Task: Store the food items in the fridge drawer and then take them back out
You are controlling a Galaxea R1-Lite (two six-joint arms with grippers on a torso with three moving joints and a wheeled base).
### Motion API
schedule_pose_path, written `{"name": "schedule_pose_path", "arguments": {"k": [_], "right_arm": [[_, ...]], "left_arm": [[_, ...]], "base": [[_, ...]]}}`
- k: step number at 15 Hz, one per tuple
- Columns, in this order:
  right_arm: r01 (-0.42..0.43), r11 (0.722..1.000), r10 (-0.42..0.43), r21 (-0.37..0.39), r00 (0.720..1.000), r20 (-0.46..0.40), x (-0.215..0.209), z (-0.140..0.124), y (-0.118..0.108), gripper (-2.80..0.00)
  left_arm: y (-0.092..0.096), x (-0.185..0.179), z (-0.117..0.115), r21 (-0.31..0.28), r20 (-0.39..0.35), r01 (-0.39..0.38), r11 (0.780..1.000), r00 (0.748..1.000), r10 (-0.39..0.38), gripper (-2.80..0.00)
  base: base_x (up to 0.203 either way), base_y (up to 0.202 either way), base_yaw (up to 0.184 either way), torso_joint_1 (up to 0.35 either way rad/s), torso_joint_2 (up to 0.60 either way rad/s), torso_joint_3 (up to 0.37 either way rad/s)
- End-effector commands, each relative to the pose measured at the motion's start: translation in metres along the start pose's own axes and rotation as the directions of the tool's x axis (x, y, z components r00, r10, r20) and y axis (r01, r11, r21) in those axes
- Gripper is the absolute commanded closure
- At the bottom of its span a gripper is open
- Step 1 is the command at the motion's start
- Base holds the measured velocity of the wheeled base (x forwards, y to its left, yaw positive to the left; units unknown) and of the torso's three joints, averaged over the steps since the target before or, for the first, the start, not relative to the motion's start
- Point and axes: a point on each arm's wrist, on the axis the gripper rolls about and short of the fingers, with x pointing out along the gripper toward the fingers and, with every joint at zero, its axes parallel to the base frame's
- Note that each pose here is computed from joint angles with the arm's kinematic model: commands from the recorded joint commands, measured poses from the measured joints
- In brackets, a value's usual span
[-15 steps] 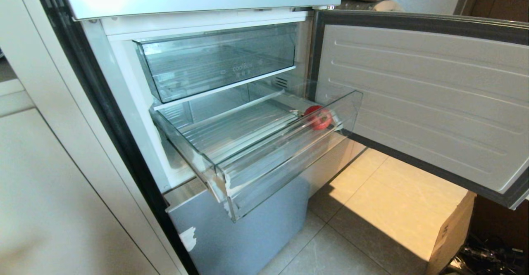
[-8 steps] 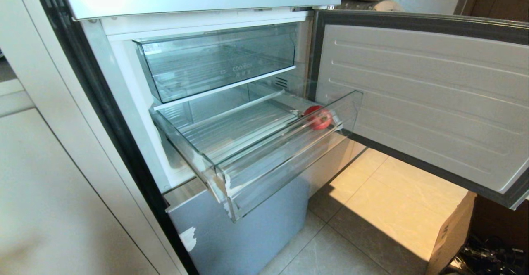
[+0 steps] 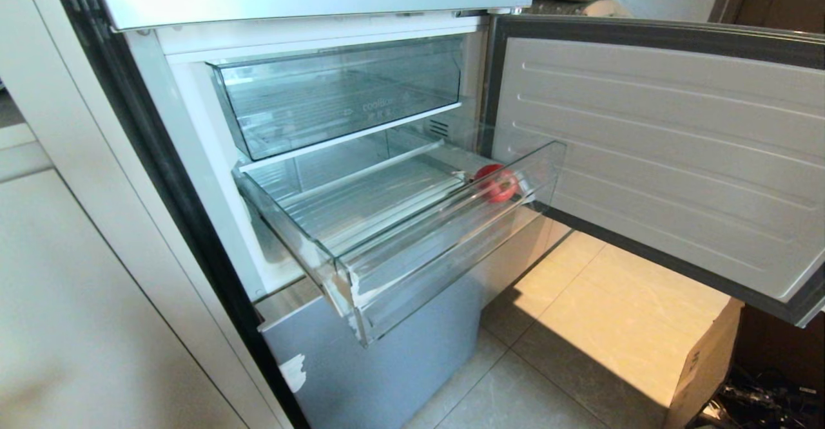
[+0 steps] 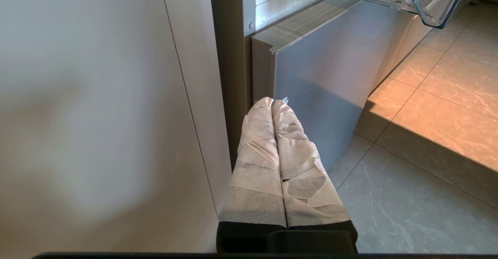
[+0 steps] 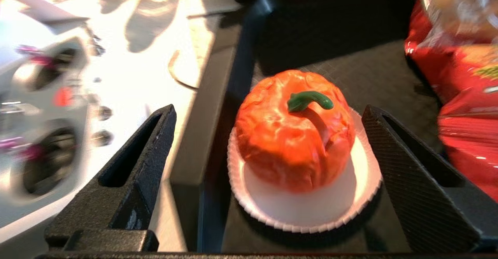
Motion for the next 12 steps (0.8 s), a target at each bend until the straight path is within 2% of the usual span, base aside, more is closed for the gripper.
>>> {"name": "schedule_pose_path", "arguments": {"k": [1,12], "right_arm": [[-0.004,1.0,0.004,0.001,0.999,-0.033,0.016,-0.015,0.002,-2.8],[0.006,1.0,-0.006,0.008,0.999,-0.05,0.034,-0.026,-0.002,-2.8]], "left_arm": [[0.0,0.0,0.0,0.0,-0.001,0.0,1.0,1.0,0.0,0.0],[0.0,0.0,0.0,0.0,-0.001,0.0,1.0,1.0,0.0,0.0]], "base": [[0.0,0.0,0.0,0.0,0.0,0.0],[0.0,0.0,0.0,0.0,0.0,0.0]]}}
